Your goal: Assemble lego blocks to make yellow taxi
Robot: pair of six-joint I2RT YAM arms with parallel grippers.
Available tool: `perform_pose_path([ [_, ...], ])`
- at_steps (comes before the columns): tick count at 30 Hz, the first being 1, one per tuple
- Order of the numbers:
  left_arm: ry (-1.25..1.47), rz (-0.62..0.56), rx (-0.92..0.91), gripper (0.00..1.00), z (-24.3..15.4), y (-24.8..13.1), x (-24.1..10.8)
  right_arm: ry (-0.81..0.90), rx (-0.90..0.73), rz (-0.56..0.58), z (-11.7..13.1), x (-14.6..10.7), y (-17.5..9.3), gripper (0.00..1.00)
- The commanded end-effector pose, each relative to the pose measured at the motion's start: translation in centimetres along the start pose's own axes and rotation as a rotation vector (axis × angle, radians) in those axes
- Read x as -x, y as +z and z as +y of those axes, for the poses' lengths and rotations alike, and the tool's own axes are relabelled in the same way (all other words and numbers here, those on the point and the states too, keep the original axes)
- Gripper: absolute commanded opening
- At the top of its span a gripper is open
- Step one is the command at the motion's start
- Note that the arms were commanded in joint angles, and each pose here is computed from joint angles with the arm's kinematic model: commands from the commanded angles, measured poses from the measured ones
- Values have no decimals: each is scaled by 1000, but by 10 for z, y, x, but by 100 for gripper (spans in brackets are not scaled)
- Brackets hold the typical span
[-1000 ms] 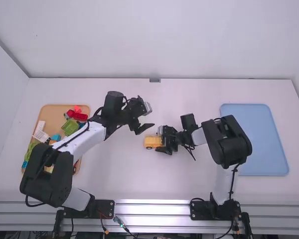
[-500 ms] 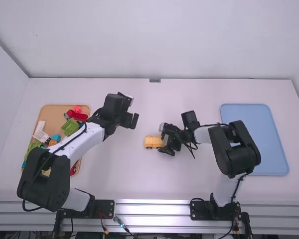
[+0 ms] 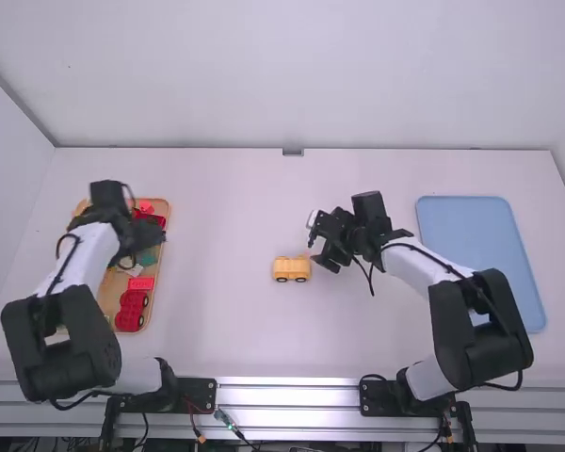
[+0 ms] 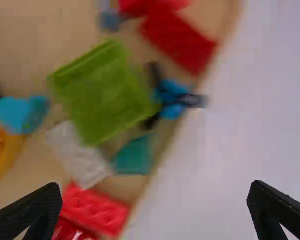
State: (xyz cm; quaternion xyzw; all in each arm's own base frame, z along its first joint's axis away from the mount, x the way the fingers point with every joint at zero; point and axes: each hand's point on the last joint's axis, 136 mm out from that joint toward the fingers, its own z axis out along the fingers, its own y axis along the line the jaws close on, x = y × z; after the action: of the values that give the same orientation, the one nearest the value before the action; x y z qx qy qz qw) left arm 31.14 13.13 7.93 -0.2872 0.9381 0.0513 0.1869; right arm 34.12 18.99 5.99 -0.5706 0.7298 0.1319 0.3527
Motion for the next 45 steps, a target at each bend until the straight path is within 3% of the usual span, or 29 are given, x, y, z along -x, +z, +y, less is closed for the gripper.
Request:
perform_pose_path([
  [1, -61, 8, -24, 99, 26, -6, 3, -28, -57, -25, -17, 16, -9, 99],
  [8, -54, -21, 48, 93, 98, -7, 12, -26, -96, -41, -38, 30, -19, 99],
  [15, 130, 90, -30, 82, 115, -6, 6, 48, -75, -5, -53, 35, -39, 99],
  [21, 392, 154, -48, 77, 112, 13, 7, 51, -77, -7, -55, 37, -41, 99],
  [23, 443, 187, -61, 79, 110, 25, 1, 45, -74, -6, -53, 38, -40, 99],
  [26, 487, 225, -81, 64, 110, 35, -7, 35, -74, -8, -52, 42, -39, 99],
  [35, 473, 238, -5, 63, 125, 55, -12, 29, -89, -22, -60, 49, -44, 99],
  [40, 473, 227, 0, 54, 125, 62, -16, 18, -90, -30, -60, 53, -43, 99],
  [45, 436, 217, 5, 53, 124, 69, -21, 9, -102, -40, -63, 56, -43, 99],
])
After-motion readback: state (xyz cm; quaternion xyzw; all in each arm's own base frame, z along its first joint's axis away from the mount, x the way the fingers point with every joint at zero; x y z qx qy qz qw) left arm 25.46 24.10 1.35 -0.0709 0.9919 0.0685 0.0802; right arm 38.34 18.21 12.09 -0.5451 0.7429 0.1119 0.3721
